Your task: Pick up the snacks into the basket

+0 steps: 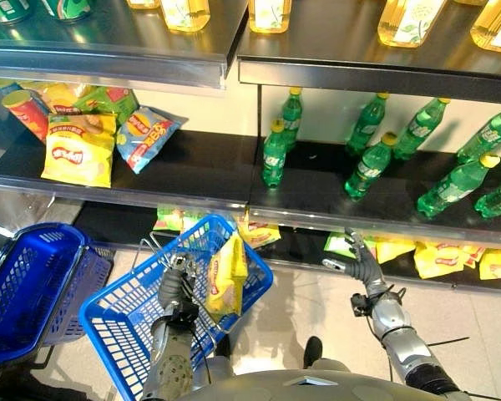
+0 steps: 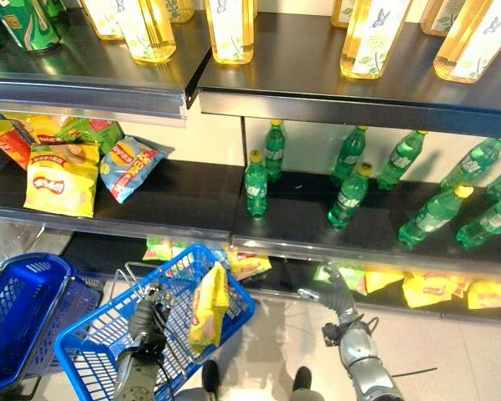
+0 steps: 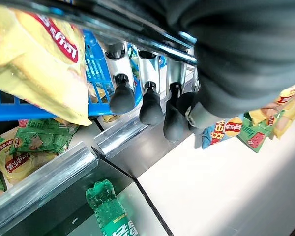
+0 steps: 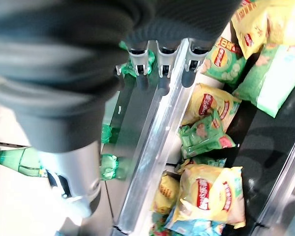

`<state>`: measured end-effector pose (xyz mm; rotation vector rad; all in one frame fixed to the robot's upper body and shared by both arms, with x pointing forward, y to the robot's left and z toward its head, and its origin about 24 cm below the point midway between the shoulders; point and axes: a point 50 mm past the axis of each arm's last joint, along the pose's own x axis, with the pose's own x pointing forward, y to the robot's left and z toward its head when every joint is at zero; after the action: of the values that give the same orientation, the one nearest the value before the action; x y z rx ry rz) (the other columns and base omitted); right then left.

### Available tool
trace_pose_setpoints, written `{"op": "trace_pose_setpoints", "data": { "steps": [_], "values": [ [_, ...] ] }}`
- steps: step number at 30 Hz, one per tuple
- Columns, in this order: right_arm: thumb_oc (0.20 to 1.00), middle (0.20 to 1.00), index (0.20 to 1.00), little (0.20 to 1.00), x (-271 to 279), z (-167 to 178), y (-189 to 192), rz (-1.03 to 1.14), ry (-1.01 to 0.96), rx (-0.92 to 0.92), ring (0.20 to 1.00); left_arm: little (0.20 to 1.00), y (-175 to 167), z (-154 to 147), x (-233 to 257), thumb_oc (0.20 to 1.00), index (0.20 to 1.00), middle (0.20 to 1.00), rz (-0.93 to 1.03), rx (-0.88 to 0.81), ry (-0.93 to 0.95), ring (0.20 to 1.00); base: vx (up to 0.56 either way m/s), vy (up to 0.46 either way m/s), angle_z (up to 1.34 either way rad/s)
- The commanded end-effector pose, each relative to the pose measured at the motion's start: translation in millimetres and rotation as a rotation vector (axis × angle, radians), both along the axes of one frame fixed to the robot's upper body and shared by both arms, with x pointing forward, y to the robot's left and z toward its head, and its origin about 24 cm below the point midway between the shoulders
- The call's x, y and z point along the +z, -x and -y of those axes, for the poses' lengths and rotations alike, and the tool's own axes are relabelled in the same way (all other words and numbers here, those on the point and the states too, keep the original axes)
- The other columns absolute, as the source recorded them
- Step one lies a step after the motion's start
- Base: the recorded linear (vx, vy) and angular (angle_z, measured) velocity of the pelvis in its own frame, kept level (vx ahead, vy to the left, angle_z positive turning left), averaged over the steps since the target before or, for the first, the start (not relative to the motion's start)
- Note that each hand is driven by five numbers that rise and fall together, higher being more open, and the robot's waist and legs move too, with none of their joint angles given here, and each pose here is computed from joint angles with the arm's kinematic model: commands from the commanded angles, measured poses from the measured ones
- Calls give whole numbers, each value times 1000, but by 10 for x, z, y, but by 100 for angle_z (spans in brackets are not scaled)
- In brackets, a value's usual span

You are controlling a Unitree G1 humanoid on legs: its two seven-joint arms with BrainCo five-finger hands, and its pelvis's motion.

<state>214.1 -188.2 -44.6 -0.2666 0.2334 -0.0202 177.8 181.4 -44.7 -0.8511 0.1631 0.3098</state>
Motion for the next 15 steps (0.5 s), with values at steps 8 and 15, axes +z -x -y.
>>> {"op": "trace_pose_setpoints", "data": {
  "steps": [8, 15],
  "values": [
    [1000, 1000, 1000, 1000, 224, -65, -177, 127, -2, 26, 1000, 200, -263, -131, 640, 200, 200, 200, 341, 35, -90, 200, 24, 68, -10],
    [1000, 1000, 1000, 1000, 255, -40, -227, 142, 10, 14, 1000, 200, -278, -195, 704, 200, 200, 200, 364, 68, -94, 200, -23, -45, -19]
  ]
}}
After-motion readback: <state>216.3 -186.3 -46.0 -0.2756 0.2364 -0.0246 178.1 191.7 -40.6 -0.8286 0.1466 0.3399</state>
